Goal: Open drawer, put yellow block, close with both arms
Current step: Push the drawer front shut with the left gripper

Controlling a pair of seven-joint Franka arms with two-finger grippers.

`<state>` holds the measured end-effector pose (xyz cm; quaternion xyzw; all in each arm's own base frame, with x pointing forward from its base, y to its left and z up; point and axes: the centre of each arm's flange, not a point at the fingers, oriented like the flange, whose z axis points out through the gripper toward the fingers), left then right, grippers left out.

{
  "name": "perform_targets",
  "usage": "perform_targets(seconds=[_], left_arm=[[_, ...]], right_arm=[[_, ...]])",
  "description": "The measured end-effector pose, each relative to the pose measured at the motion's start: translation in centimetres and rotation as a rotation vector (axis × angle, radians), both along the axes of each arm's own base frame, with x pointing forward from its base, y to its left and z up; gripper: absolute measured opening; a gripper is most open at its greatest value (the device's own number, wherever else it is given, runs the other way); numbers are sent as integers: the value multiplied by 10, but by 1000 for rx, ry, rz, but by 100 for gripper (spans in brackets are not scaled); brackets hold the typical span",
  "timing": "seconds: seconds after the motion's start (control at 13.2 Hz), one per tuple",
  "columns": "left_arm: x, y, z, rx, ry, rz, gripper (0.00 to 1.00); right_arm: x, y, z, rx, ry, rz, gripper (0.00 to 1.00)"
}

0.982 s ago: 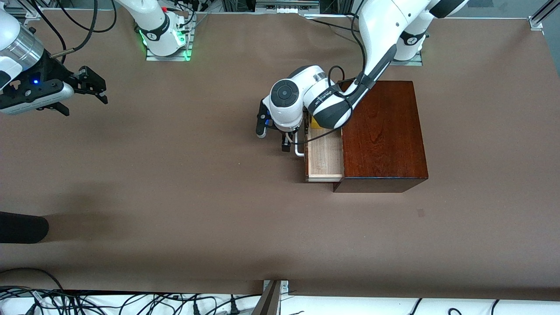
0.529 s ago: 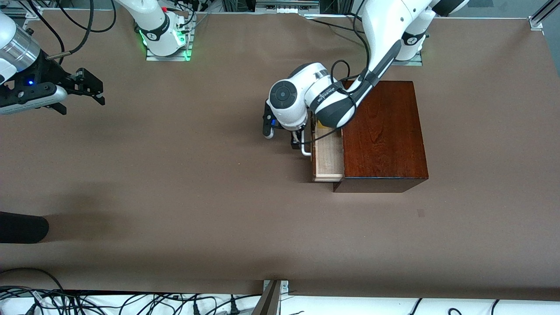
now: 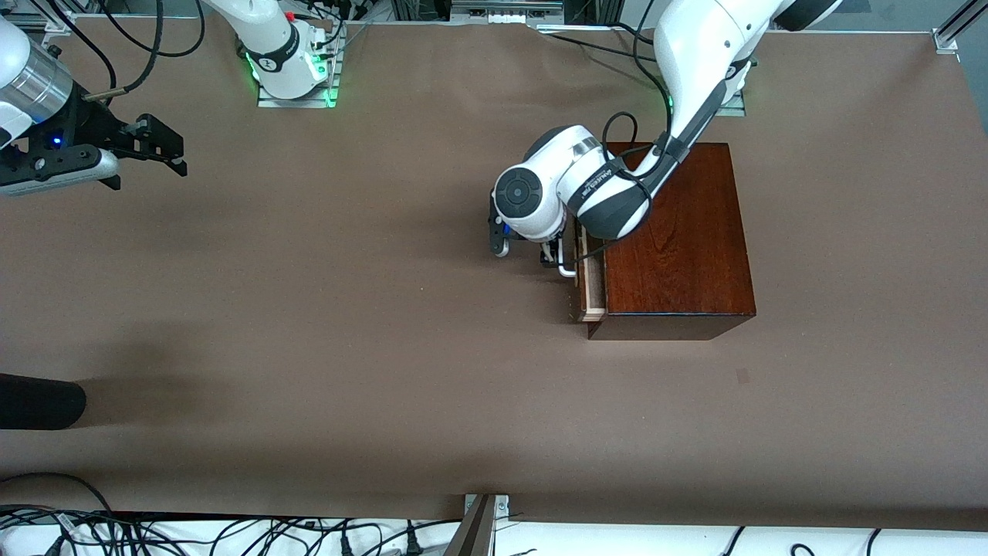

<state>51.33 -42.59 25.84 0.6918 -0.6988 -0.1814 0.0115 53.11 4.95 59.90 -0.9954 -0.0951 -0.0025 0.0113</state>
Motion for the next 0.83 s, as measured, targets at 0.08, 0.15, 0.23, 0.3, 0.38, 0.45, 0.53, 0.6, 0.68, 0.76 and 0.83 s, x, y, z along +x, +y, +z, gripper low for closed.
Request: perform_targets(seconds=[0.08,0.15,0.23,0.3,0.38,0.45,0.53,0.6,0.68,0.76,0.83], left_arm=[[5,7,0,-1,9,-6,100],[9,12,0,-5,13,-12,100],[11,15,0,-6,16,-14,100],[11,15,0,-6,17,-15,100],[11,16,-1,-5,19,-16,100],[11,18,-1,1,24,-13,100],[13,22,-1,6,30,-10,100],[14,25,-2,9,34,-7,100],[16,27,-2,10,37,-4,100],[15,27,-1,10,38,-4,100],[15,27,-1,10,38,-4,100]], right_arm=[[0,-1,1,0,-1,-28,100],[0,-1,2,1,-3,-43,100],[0,-1,2,0,0,-51,100],[-1,-2,2,-1,12,-54,100],[-3,-4,2,-3,28,-56,100],[-5,-5,2,-4,42,-57,100],[-6,-5,2,-5,49,-58,100],[-6,-5,3,-5,51,-58,100],[-6,-6,3,-5,53,-60,100],[-6,-7,3,-5,54,-64,100],[-6,-9,2,-5,55,-68,100]])
